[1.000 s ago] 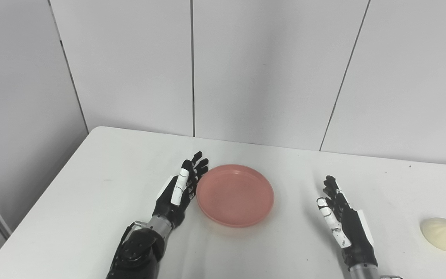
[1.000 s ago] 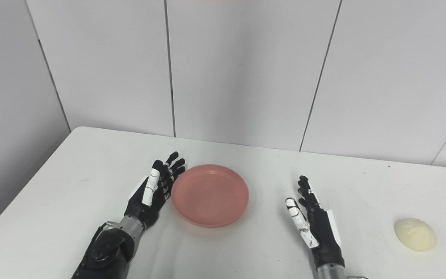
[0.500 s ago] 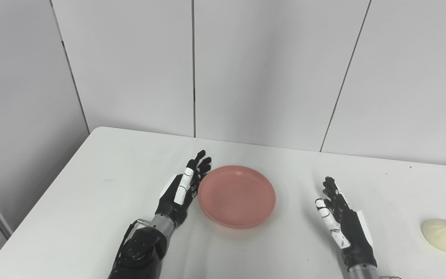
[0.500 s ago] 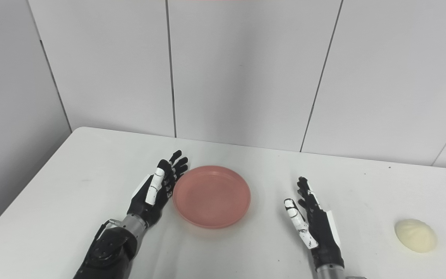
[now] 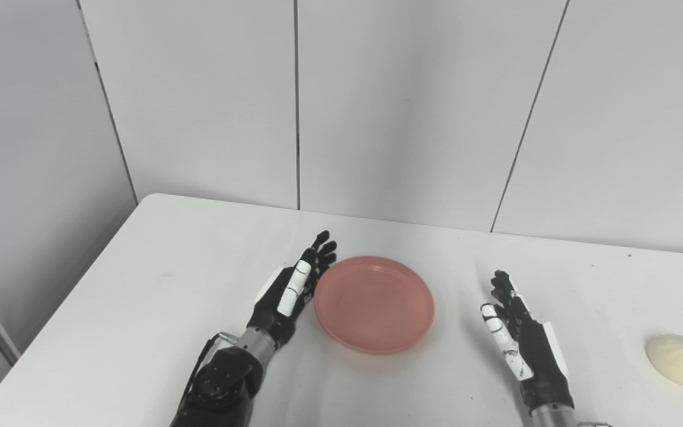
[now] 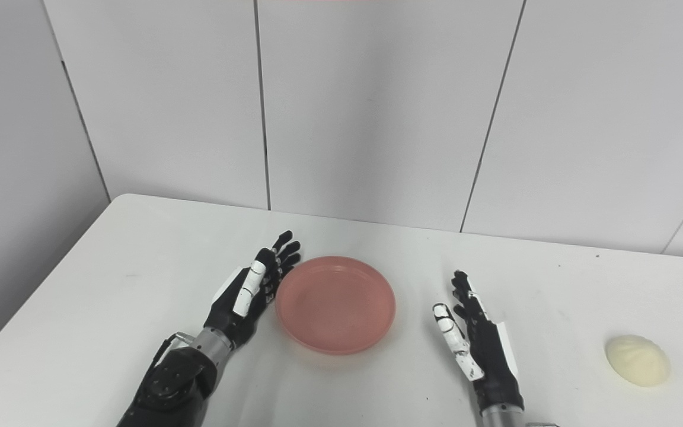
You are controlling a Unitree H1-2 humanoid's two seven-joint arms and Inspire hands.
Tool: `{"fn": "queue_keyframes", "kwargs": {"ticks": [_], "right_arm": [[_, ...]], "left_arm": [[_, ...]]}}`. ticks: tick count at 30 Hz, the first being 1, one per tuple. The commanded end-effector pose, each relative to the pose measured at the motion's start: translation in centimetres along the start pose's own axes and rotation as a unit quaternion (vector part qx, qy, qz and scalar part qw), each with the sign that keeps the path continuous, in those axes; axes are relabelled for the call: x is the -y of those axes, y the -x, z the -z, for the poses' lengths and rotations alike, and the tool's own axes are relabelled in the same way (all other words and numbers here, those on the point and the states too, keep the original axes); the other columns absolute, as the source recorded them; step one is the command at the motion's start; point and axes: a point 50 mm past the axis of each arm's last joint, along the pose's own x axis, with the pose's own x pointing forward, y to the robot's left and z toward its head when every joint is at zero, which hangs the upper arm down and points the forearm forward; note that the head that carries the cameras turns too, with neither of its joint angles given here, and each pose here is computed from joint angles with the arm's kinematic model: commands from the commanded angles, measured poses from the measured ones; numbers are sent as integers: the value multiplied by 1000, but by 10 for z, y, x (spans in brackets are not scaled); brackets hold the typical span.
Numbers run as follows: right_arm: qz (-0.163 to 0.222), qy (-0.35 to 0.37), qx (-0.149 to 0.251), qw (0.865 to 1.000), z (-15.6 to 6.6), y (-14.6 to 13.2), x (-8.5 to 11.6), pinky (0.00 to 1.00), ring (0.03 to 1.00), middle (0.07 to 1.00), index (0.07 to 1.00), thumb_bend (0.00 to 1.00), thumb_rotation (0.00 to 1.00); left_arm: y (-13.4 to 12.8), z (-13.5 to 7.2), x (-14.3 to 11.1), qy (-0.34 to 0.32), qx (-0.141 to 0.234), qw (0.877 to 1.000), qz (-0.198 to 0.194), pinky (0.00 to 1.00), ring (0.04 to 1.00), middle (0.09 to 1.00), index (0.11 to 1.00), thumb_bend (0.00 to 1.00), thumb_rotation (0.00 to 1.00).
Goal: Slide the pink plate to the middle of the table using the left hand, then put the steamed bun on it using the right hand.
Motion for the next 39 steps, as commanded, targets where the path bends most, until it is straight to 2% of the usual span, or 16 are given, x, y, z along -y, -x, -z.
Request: {"fn": "queue_keyframes", "kwargs": {"ticks": [1,26,35,39], "right_arm": [[5,-7,3,1000,-3,2,-6,907,929,934,936,523,841],[6,-7,1,1000,-3,-1,-8,908,934,933,939,529,848],[8,-5,0,1000,-2,-1,-8,901,929,929,936,531,861],[8,-8,-1,1000,-2,-2,-8,911,933,930,936,526,849]], "left_arm": [[8,14,14,6,-4,1000,13,974,967,974,983,719,1000],[15,28,26,-2,-13,999,46,928,939,947,949,750,1000],[15,30,25,-9,-16,999,47,925,937,949,954,761,1000],[15,28,25,-17,-14,999,44,934,948,960,962,737,1000]]}}
